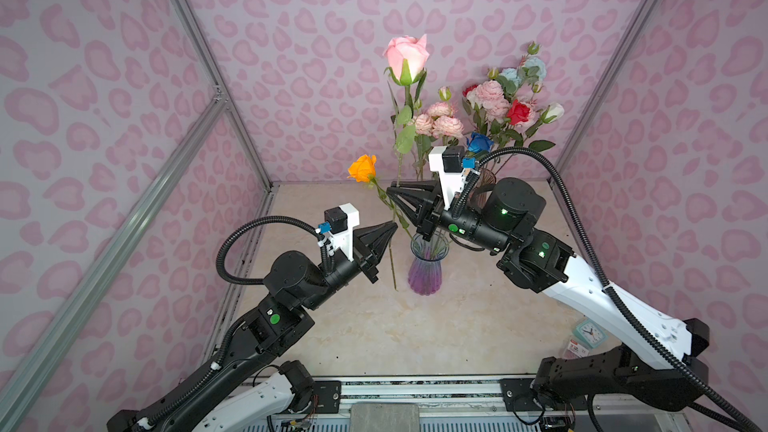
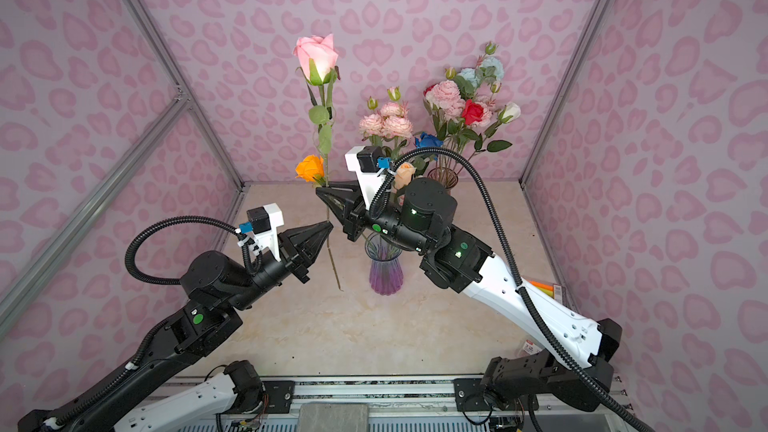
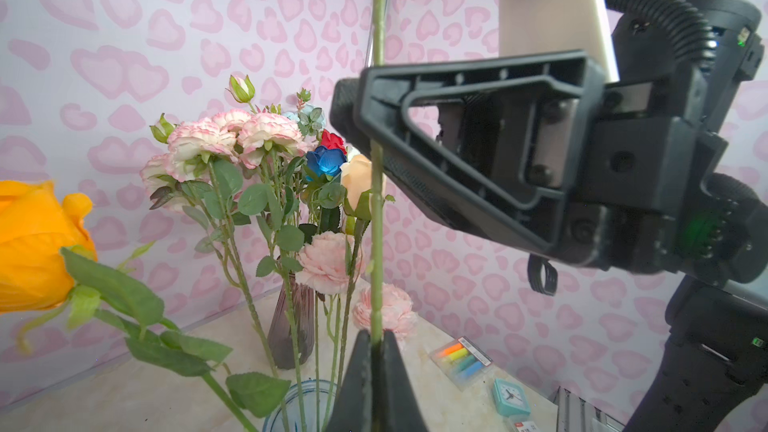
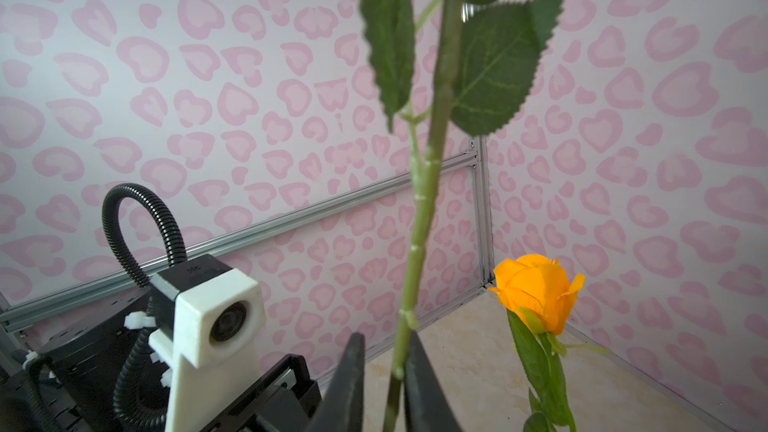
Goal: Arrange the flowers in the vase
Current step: 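Lower the pink rosebud into the blue-purple vase with the right gripper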
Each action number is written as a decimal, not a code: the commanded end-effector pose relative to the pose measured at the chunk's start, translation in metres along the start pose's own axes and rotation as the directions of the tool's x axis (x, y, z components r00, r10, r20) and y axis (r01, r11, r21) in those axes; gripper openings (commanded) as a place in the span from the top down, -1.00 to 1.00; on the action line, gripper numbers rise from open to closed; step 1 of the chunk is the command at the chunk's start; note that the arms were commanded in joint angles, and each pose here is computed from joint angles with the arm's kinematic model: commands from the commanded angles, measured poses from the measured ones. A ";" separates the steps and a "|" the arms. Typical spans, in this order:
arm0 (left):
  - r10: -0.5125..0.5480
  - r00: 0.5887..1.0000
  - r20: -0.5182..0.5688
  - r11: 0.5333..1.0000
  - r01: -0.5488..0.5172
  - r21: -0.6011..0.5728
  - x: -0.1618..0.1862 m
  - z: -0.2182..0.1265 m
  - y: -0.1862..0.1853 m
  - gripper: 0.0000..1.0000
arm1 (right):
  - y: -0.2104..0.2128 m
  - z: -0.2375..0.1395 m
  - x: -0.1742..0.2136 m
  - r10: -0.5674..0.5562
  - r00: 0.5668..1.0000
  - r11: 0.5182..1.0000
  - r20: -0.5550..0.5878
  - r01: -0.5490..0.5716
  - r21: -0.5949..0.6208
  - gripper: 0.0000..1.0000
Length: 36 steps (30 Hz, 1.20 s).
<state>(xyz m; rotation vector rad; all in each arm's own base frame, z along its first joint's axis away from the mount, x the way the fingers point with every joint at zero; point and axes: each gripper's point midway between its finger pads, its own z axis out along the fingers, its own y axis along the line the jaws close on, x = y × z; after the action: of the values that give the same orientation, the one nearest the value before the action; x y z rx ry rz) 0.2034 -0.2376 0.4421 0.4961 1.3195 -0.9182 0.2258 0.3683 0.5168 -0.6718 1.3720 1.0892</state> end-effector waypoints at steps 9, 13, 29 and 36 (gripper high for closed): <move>-0.008 1.000 0.009 0.988 0.009 -0.156 0.006 -0.016 0.027 -0.04 | -0.010 -0.008 -0.014 -0.063 0.997 0.995 0.050 0.059 0.082 1.00; -0.029 0.999 0.035 0.949 0.038 -0.313 0.022 -0.048 0.056 -0.16 | -0.032 -0.032 -0.030 -0.183 0.981 0.954 0.062 0.162 0.251 1.00; -0.044 0.994 0.099 0.824 0.092 -0.560 0.046 -0.110 0.101 -0.22 | -0.104 -0.019 0.008 -0.348 0.937 0.781 0.004 0.287 0.554 1.00; -0.054 0.995 0.083 0.823 0.091 -0.561 0.052 -0.109 0.102 -0.22 | -0.126 -0.017 0.035 -0.274 0.962 0.789 0.005 0.222 0.573 1.00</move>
<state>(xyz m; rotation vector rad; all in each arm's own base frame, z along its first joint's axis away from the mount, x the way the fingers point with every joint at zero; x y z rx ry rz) 0.2173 -0.1118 0.3522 -0.0357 1.4711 -0.5594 0.3261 0.3117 0.4476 -0.3920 1.4216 0.4036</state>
